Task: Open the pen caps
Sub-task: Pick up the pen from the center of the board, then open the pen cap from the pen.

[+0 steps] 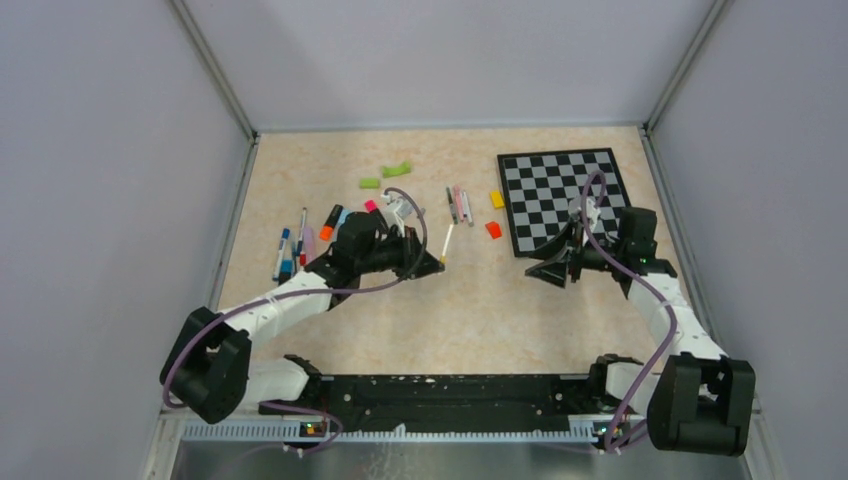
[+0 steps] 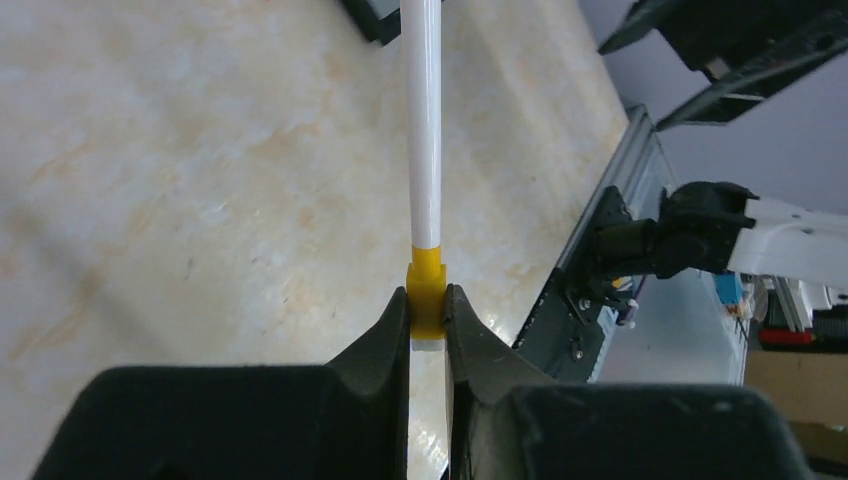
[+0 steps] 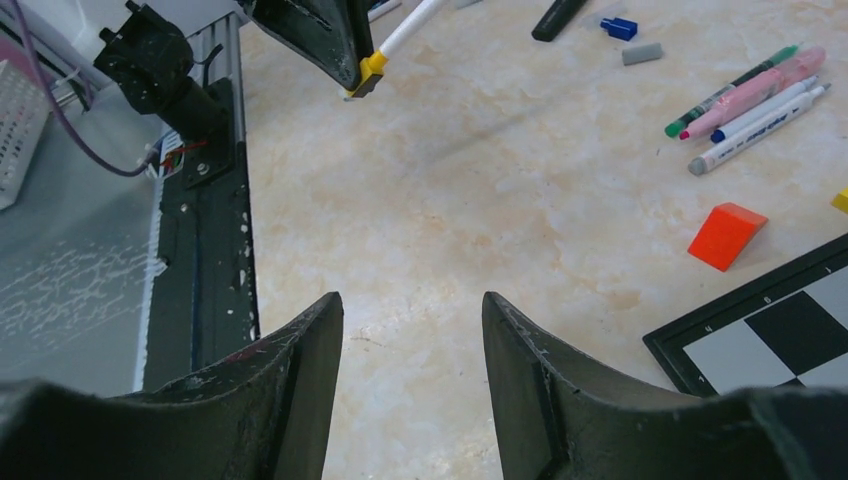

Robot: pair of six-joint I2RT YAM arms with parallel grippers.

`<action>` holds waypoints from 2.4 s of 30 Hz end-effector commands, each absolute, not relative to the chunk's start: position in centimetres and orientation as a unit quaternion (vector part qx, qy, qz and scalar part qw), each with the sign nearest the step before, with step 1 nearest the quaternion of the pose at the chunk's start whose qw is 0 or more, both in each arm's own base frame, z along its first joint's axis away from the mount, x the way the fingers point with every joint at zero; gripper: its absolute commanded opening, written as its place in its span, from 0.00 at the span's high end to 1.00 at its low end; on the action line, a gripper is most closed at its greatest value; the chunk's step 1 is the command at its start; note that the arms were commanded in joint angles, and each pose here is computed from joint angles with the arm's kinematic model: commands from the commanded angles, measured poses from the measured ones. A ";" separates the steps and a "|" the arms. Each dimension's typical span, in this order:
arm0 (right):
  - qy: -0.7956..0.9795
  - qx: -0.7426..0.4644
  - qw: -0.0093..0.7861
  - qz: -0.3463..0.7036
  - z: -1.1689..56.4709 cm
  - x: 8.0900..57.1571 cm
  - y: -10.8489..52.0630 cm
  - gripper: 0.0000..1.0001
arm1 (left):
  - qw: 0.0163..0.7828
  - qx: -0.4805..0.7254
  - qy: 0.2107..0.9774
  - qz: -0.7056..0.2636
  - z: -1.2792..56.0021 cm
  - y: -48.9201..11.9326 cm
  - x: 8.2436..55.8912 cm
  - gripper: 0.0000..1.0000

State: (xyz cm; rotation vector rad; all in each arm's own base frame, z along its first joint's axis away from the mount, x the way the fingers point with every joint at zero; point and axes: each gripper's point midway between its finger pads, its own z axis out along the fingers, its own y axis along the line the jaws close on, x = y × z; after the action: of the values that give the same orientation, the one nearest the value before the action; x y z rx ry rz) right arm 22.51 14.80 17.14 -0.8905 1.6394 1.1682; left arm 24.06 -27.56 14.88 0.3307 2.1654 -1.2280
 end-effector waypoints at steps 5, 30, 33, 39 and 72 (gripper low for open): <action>0.653 -0.397 0.413 0.496 22.8 23.1 17.4 0.47 | 0.396 0.264 0.711 -0.518 20.7 -33.2 22.9 1.00; 0.720 -0.260 0.286 0.577 23.4 23.5 23.3 0.55 | 0.433 0.288 0.683 -0.513 22.2 -37.9 21.2 1.00; 0.723 -0.261 0.283 0.574 23.1 23.4 23.5 0.61 | 0.431 0.286 0.684 -0.514 22.1 -38.0 21.0 1.00; 0.719 -0.272 0.280 0.575 23.1 23.1 24.0 1.00 | 0.435 0.279 0.687 -0.512 22.2 -37.8 21.0 0.98; 0.668 -0.306 0.307 0.605 26.6 22.1 23.8 1.00 | 0.370 0.287 0.670 -0.576 21.2 -37.5 18.4 1.00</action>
State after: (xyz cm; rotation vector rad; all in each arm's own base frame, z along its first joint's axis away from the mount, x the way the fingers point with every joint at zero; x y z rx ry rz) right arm 22.43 23.83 25.01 -0.7293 1.8201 1.6334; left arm 18.03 -37.44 20.70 0.7148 1.7353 -1.5010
